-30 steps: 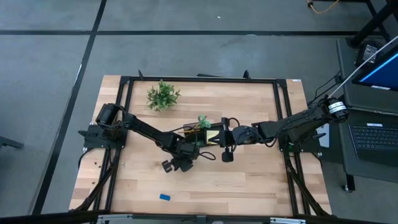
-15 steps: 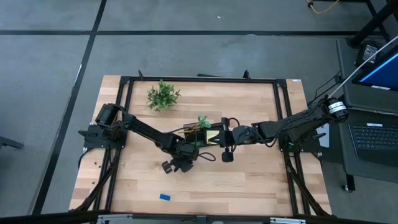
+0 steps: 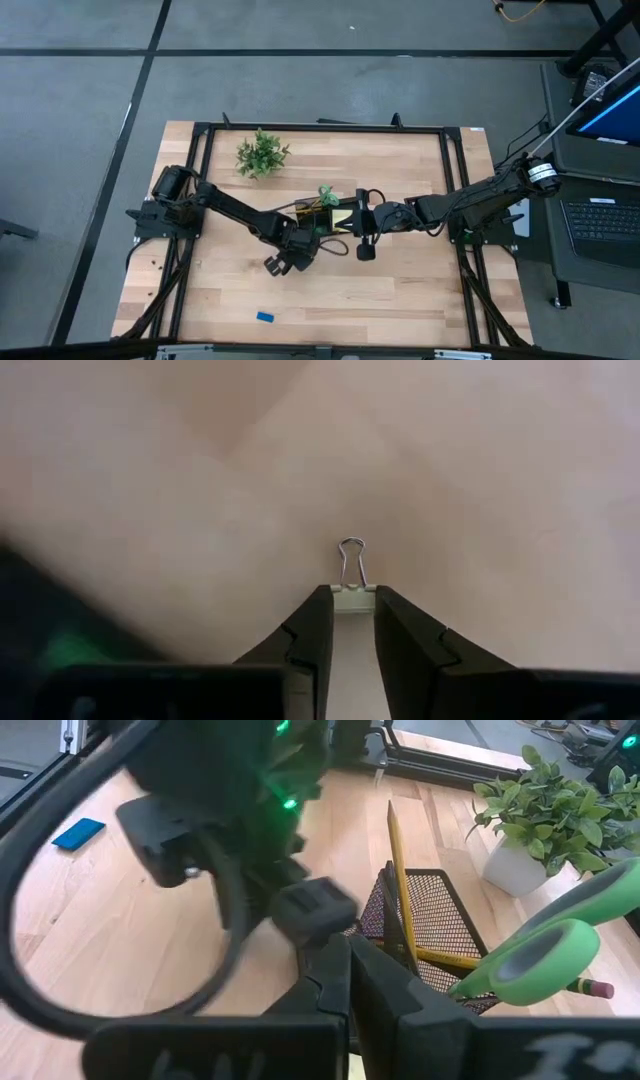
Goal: Pick and place office supplies into organizer
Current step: Put the right green binder clip into the black desk organizer
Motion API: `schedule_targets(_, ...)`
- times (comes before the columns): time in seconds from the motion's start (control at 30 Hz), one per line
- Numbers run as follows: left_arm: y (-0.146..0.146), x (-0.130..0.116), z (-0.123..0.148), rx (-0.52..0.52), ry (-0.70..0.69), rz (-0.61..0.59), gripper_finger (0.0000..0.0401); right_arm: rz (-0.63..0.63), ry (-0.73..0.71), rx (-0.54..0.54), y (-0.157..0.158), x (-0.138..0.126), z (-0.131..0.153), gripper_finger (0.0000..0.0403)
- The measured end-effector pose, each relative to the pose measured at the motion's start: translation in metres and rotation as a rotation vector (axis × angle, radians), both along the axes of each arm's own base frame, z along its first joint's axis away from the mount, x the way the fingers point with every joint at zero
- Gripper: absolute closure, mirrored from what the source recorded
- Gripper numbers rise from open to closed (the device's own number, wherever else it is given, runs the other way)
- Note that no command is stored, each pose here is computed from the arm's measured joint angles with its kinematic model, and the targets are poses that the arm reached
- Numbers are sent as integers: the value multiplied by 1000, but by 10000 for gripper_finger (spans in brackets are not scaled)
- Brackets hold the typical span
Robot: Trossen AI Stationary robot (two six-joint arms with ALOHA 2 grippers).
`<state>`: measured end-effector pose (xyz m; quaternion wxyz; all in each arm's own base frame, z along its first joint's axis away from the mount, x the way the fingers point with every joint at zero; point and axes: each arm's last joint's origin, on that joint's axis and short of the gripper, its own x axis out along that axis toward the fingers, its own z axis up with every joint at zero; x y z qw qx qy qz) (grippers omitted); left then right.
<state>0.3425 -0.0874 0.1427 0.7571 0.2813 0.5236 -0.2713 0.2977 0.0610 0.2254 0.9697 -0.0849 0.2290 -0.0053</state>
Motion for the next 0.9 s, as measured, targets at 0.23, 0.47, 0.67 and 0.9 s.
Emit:
schedule_targets(0.23,5,-2,26,101,-107,61,342,0,-6,0,0,0,1,393)
schedule_targets(0.47,20,-1,41,153,-176,194,342,0,-6,1,0,0,1,393)
schedule_targets(0.67,37,4,37,154,-170,313,342,0,-5,1,0,0,1,393)
schedule_targets(0.9,43,6,37,191,-193,364,342,0,-3,0,0,0,0,393)
